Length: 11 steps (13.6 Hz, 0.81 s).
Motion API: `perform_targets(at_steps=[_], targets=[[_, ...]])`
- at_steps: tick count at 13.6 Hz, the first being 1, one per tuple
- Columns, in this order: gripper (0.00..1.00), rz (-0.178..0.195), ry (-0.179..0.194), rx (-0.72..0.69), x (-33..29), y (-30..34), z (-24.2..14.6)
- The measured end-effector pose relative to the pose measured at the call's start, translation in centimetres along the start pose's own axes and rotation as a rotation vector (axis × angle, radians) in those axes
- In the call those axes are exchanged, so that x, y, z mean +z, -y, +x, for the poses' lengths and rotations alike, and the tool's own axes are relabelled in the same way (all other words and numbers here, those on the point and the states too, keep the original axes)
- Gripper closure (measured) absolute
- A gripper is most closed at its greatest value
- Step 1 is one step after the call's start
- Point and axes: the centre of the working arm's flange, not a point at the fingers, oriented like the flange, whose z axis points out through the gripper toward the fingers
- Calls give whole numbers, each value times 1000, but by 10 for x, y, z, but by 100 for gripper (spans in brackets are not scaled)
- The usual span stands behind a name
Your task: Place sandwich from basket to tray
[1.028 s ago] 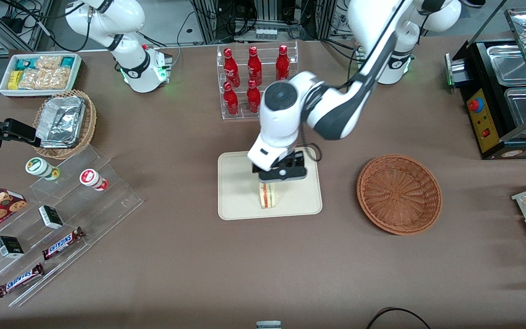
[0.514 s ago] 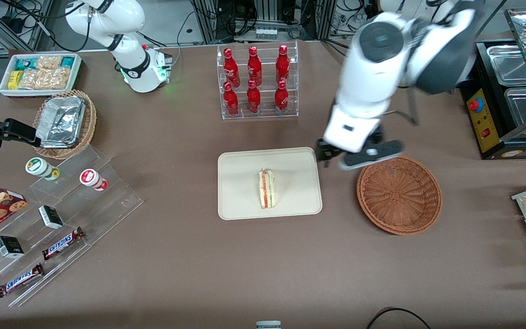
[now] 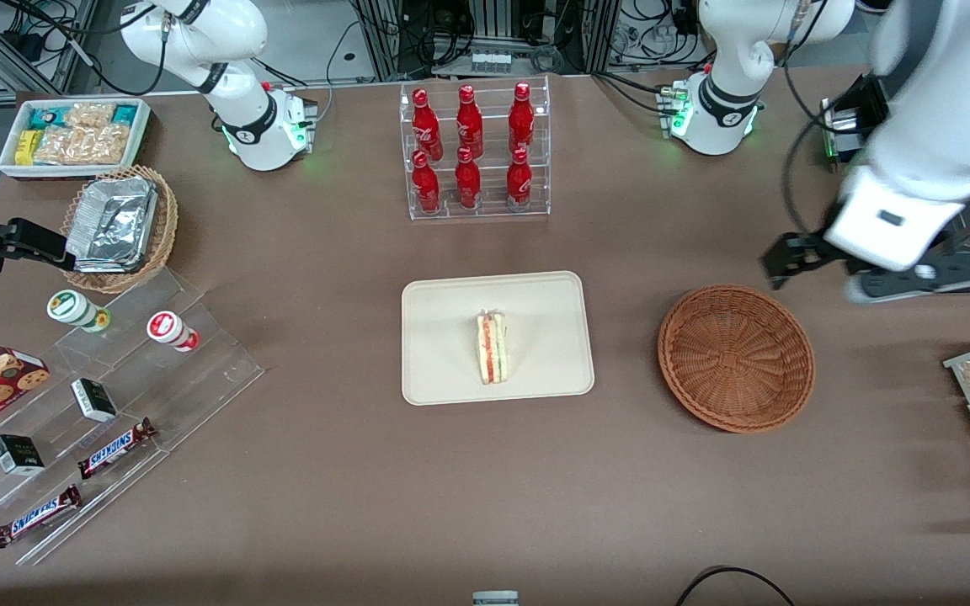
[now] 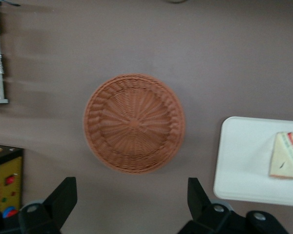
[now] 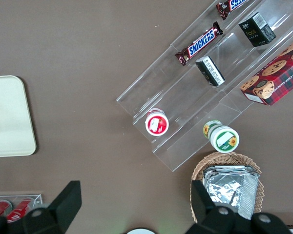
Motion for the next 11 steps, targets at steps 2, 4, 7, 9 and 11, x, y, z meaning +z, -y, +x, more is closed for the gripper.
perform_targets(at_steps=[2,4,7,9,11], targets=[[0,-11,22,38,-1,37,3],[0,-10,35,78,-2,60,3],[0,-10,59,141,-4,96,0],[0,-11,70,173,-5,100,-3],[0,-11,69,208,-6,86,-5]])
